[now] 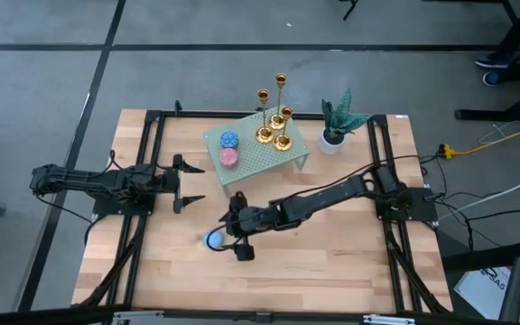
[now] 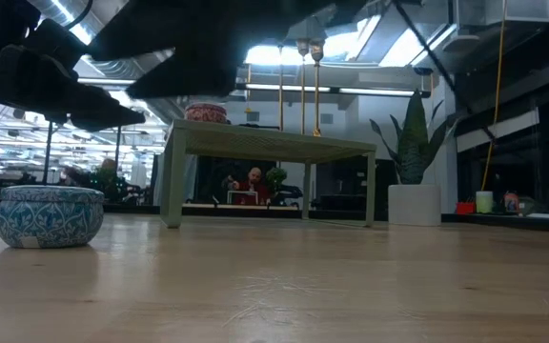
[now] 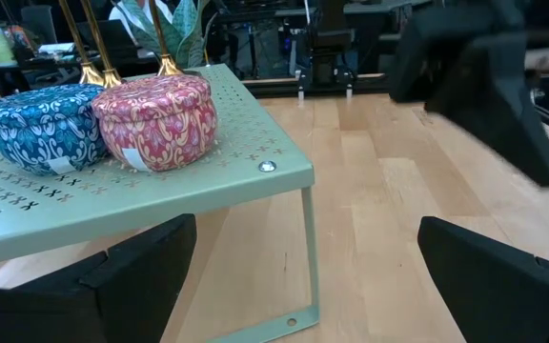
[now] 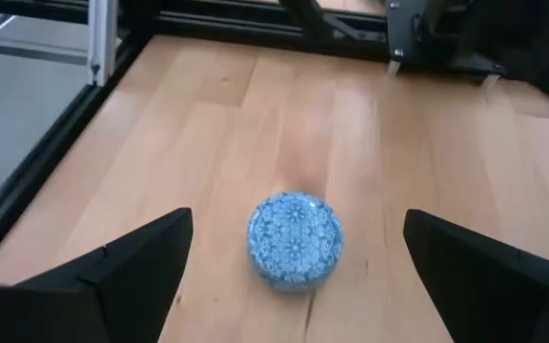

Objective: Pick & Place candle stick holders
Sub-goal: Put the light blue scented candle on the shelf

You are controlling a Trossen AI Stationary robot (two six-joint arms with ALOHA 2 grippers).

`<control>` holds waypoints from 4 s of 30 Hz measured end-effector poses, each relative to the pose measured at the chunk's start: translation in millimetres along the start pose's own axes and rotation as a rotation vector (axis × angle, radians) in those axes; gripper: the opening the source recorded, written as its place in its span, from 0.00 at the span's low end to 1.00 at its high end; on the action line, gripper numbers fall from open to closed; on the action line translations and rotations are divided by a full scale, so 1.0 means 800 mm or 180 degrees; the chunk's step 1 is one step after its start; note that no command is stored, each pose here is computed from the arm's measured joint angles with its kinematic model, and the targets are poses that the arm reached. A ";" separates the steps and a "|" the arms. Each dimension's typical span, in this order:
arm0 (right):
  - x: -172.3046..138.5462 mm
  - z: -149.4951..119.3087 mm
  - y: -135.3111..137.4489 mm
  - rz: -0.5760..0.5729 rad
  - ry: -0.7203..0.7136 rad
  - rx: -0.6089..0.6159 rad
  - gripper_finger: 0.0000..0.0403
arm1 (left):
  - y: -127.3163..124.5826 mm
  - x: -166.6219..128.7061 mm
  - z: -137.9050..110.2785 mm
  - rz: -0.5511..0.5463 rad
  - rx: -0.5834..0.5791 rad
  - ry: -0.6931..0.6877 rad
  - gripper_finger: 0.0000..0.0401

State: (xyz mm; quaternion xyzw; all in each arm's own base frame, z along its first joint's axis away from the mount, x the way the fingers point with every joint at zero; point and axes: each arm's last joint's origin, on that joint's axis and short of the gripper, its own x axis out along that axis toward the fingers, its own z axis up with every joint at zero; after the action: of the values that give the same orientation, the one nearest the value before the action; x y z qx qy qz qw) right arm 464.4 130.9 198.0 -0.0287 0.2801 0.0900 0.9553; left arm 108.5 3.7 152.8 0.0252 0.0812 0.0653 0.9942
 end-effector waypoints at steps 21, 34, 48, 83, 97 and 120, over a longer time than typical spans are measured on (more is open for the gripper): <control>0.061 -0.049 0.002 0.0117 -0.0084 0.0020 0.96 | 0.000 0.000 0.000 -0.0001 0.0001 -0.0001 1.00; 0.035 -0.021 0.004 0.0206 -0.0028 0.0523 0.96 | 0.000 0.000 0.000 -0.0001 0.0001 0.0001 1.00; -0.112 0.037 0.000 -0.0091 0.0537 0.0446 0.96 | 0.000 0.000 0.000 -0.0001 0.0000 -0.0001 1.00; -0.293 -0.251 -0.013 0.0093 0.0891 0.0968 0.96 | 0.000 0.000 0.000 0.0000 0.0000 0.0000 1.00; -0.308 -0.282 -0.026 0.0282 -0.0378 0.0450 0.96 | 0.000 0.000 0.000 0.0000 0.0000 0.0000 1.00; -0.346 -0.283 -0.060 -0.0245 -0.1481 -0.0022 0.96 | 0.000 0.000 0.000 -0.0001 0.0000 0.0000 1.00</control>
State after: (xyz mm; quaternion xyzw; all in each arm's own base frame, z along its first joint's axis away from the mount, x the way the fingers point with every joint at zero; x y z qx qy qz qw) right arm 124.4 16.7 157.4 -0.0210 0.0507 0.0586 0.9968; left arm 108.5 3.6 152.8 0.0252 0.0812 0.0651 0.9943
